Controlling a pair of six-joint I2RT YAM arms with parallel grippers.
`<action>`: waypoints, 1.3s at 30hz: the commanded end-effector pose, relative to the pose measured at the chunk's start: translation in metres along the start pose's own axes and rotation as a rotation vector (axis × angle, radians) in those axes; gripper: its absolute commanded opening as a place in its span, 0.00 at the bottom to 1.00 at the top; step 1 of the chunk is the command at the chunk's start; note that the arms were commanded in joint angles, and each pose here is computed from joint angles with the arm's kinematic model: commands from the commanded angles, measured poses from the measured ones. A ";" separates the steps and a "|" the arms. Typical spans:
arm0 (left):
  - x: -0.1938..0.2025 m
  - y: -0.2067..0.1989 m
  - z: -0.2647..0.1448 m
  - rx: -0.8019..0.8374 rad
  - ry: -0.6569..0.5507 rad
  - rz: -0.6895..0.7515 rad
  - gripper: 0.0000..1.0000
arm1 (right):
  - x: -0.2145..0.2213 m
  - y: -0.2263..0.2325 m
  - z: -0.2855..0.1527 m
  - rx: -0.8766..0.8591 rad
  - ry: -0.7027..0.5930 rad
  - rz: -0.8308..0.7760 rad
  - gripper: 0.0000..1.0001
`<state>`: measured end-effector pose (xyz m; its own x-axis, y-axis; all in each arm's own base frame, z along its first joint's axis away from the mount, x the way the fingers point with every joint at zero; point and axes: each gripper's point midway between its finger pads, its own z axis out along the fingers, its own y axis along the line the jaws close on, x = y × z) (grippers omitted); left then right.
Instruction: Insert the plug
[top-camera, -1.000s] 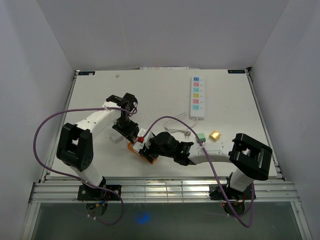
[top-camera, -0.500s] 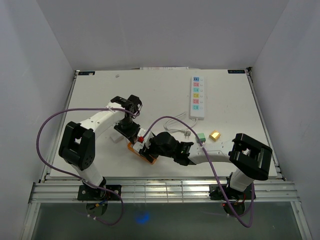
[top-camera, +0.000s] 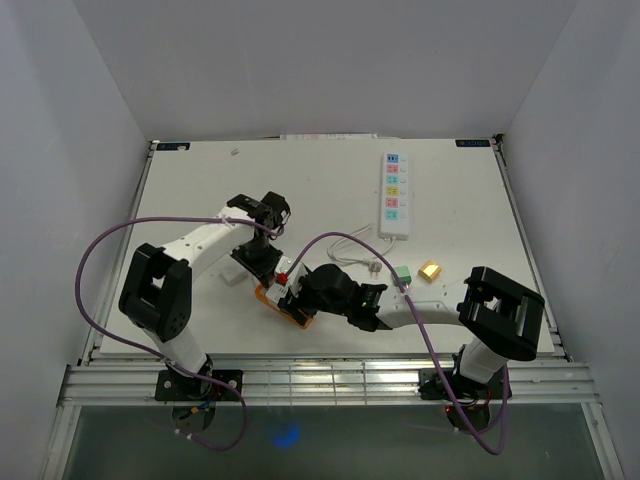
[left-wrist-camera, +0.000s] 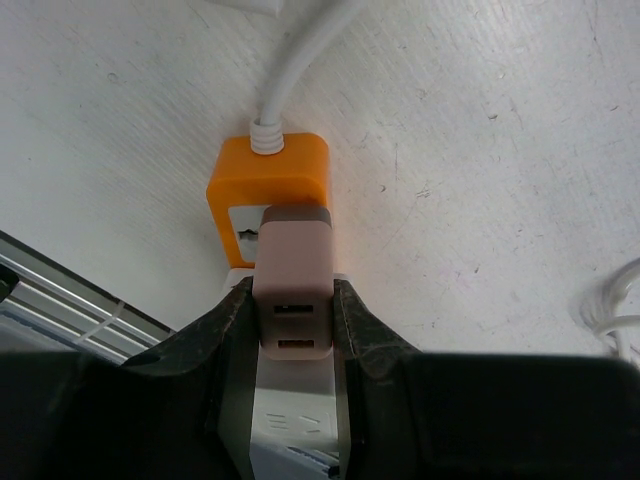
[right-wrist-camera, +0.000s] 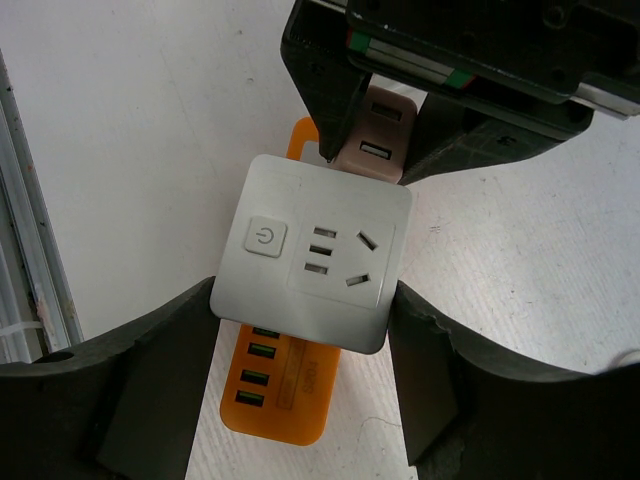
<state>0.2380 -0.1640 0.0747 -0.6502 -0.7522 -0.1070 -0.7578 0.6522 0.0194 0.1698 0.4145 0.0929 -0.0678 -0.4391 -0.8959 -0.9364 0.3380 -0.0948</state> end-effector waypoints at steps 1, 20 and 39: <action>0.017 0.010 0.018 -0.062 0.000 0.089 0.00 | 0.007 -0.008 0.003 0.041 0.004 -0.008 0.51; 0.035 0.026 0.048 -0.073 -0.042 0.172 0.00 | 0.009 -0.008 0.005 0.040 0.010 -0.005 0.50; 0.021 0.003 0.019 0.084 -0.142 0.255 0.11 | 0.010 -0.008 0.006 0.038 0.013 -0.005 0.50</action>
<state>0.2430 -0.1661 0.0701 -0.7038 -0.6426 -0.3027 -0.6601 0.7491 -0.0555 0.1718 0.4135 0.0924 -0.0994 -0.4294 -0.8976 -0.9262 0.3696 -0.0742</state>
